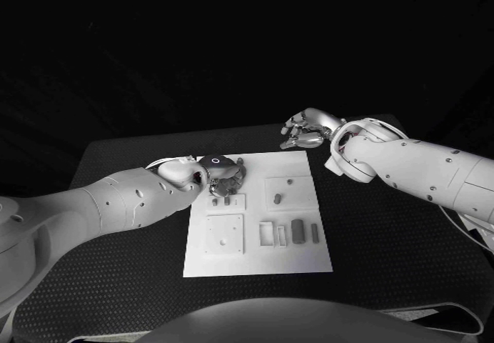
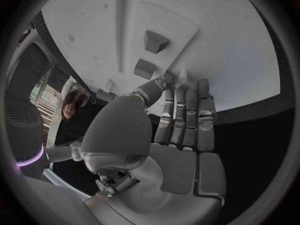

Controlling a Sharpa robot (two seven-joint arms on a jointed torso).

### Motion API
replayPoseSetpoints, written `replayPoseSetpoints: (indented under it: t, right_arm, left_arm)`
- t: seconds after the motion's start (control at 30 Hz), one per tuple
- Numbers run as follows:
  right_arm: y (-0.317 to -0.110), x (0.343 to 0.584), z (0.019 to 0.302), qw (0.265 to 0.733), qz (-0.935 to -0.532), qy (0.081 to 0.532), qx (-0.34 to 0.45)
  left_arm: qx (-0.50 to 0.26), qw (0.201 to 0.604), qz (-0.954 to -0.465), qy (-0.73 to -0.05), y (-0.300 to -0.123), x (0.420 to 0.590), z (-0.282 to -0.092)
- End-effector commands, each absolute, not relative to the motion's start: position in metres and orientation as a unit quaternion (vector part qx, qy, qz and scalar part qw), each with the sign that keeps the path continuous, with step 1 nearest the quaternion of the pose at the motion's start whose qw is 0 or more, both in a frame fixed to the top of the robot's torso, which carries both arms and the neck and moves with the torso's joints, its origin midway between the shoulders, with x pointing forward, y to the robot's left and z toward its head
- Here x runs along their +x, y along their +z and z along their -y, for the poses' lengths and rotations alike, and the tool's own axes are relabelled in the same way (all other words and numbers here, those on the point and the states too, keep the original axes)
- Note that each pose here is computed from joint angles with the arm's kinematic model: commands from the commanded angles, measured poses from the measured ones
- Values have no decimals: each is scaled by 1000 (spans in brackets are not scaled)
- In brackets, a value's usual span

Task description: Assemble the parts on the task board

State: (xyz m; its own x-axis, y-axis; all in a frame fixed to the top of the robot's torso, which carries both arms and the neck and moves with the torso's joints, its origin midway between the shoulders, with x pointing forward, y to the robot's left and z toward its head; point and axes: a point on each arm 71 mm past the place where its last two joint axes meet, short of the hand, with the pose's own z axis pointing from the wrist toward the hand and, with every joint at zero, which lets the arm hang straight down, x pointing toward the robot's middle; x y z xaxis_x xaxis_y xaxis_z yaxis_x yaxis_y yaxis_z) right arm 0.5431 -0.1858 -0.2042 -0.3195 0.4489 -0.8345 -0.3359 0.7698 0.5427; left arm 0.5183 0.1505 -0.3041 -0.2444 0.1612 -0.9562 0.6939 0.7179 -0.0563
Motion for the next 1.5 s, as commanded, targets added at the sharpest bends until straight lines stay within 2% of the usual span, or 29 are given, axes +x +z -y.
replayPoseSetpoints:
  t: [0.03, 0.77, 1.5]
  right_arm:
    - [-204, 543, 185, 579, -740, 341, 36]
    - [-204, 543, 185, 579, -739, 341, 37]
    - [-204, 543, 186, 580, -739, 341, 37]
  left_arm:
    - [302, 520, -761, -244, -311, 514, -148]
    - [305, 526, -764, -216, -312, 519, -149]
    - [273, 548, -753, -243, -307, 520, -153]
